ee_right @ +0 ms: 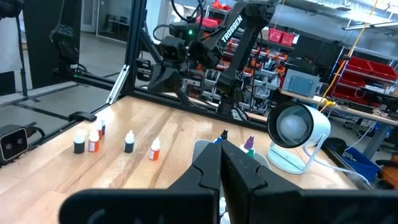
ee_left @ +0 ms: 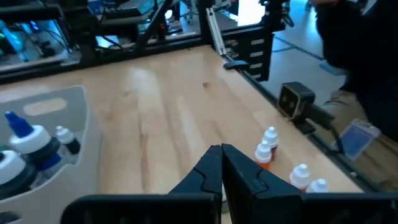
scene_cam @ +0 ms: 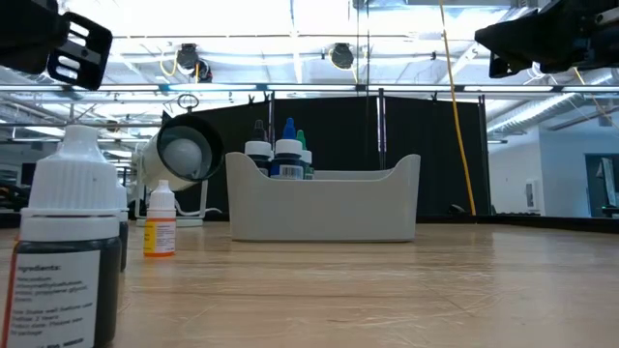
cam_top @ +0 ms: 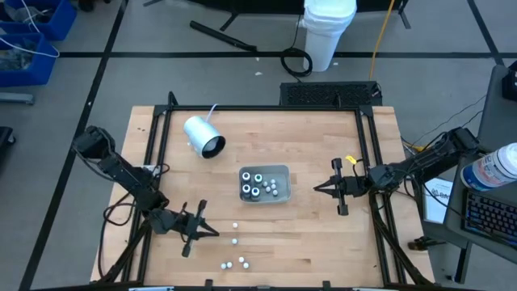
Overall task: Pick & Place food coloring
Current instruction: Put the small orange food coloring bottle into the gray bin
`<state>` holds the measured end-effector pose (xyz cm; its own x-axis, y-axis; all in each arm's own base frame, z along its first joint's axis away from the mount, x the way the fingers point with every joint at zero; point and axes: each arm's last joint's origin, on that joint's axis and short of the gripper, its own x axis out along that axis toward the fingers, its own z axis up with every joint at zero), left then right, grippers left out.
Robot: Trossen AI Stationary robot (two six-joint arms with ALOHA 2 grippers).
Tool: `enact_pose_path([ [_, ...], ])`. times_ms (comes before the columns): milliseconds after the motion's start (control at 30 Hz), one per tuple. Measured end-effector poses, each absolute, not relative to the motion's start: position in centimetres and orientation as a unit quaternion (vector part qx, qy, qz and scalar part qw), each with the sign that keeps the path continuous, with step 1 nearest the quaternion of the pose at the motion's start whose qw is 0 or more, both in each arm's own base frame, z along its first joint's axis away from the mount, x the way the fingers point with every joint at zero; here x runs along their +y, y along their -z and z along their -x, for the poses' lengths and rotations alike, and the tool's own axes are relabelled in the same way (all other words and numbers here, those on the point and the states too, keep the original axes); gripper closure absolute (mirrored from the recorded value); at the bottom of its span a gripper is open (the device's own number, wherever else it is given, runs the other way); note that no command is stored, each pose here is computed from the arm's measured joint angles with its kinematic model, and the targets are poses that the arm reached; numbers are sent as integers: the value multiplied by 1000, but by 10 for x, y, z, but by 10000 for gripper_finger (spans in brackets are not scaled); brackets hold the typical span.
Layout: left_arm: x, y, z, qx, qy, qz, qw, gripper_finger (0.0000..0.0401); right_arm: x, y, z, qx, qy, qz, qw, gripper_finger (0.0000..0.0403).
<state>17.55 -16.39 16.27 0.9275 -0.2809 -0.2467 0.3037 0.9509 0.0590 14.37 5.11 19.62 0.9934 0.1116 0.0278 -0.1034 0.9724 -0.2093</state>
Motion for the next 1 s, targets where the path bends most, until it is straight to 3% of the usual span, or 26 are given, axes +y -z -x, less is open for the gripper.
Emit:
enact_pose_path([
  [500,-150,-152,-182,167,105,-94,976,395,46,-189,-152,5,-33,114,993,403],
  [767,-143,-157,-190,146,53,-9,988,378,48,-187,-158,-3,-32,111,993,403],
  [867,-154,-169,-192,124,31,-36,991,393,50,-188,-158,-10,-44,109,993,403],
  [1000,-179,-191,-196,118,62,-101,986,392,51,-192,-156,-28,-71,104,992,403],
])
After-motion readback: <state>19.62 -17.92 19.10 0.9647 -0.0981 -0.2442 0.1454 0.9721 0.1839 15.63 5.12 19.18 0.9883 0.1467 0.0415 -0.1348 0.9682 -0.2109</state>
